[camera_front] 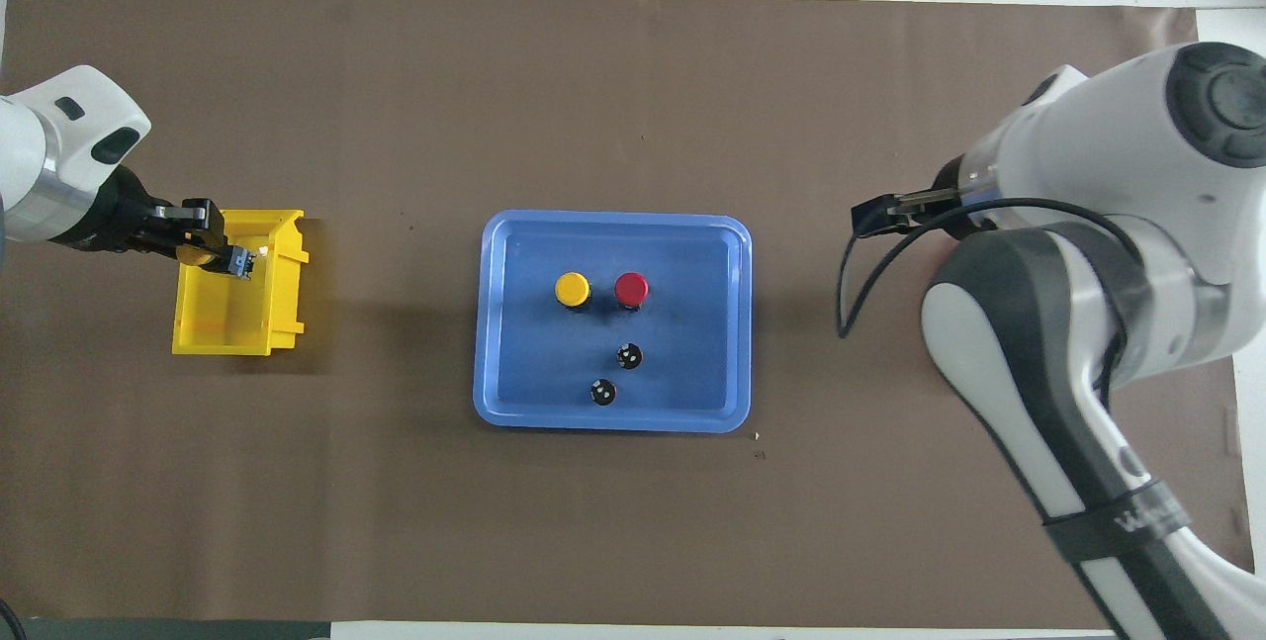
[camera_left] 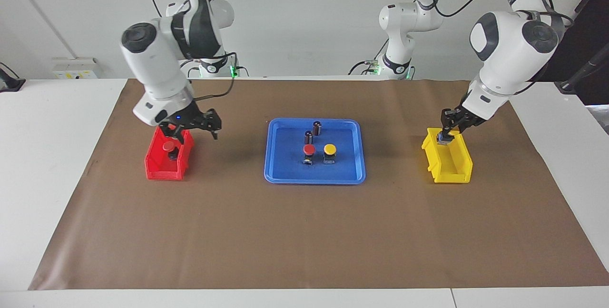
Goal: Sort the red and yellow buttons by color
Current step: 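Drop the yellow button into the yellow bin while the right gripper reaches the tray, then grasp the remaining red button in the tray with the right gripper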
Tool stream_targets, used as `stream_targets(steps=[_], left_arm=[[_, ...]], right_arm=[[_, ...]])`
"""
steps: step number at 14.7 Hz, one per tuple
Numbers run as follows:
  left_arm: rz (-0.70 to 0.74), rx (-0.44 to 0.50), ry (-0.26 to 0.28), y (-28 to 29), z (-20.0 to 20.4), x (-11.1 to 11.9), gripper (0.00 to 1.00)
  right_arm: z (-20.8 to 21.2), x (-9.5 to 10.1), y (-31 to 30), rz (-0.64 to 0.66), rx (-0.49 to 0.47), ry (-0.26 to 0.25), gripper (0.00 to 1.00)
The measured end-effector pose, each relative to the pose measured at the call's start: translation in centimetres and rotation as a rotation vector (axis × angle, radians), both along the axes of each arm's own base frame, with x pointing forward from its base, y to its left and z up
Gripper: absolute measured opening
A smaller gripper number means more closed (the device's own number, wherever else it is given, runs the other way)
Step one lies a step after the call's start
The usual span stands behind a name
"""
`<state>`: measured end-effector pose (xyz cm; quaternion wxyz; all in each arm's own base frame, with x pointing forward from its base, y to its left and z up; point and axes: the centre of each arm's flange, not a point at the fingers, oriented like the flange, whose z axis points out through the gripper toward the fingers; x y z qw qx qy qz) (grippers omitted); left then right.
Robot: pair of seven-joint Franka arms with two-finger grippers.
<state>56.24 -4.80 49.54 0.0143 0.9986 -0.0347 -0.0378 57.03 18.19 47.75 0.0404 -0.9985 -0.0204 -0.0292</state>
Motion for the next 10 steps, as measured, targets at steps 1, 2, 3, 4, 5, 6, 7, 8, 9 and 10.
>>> stream_targets(steps=[1, 2, 3, 4, 5, 6, 7, 8, 9, 10], left_arm=[[-0.022, -0.002, -0.003, 0.6, -0.5, 0.0, 0.41], [-0.045, -0.005, -0.005, 1.3, -1.2, -0.1, 0.41], [-0.053, -0.006, -0.006, 1.9, -2.1, -0.3, 0.41], [-0.052, -0.006, -0.009, 2.6, -3.1, -0.7, 0.41], [-0.045, -0.006, -0.009, 3.1, -3.9, -1.1, 0.41], [-0.039, -0.005, -0.007, 3.4, -4.5, -1.5, 0.41], [-0.032, -0.004, -0.006, 3.5, -4.9, -1.7, 0.41], [-0.018, -0.003, -0.01, 3.5, -5.2, -1.8, 0.41], [0.004, -0.001, -0.013, 3.5, -5.4, -1.8, 0.41], [0.026, 0.0, -0.007, 3.5, -5.8, -1.9, 0.41]], right_arm=[[-0.5, -0.5, 4.7, -0.034, 0.006, -0.002, 1.0], [-1.3, -1.0, 9.0, -0.059, -0.001, -0.006, 1.0], [-2.3, -1.3, 12.5, -0.074, -0.022, -0.013, 1.0], [-3.5, -1.4, 15.1, -0.089, -0.038, -0.018, 1.0], [-4.8, -1.3, 16.8, -0.099, -0.044, -0.02, 1.0], [-5.9, -1.0, 17.8, -0.102, -0.042, -0.021, 1.0], [-6.8, -0.8, 18.6, -0.105, -0.039, -0.022, 1.0], [-7.5, -0.9, 19.4, -0.11, -0.034, -0.024, 1.0], [-8.1, -1.1, 20.2, -0.11, -0.032, -0.024, 0.99], [-8.7, -1.4, 20.8, -0.106, -0.035, -0.02, 0.98]])
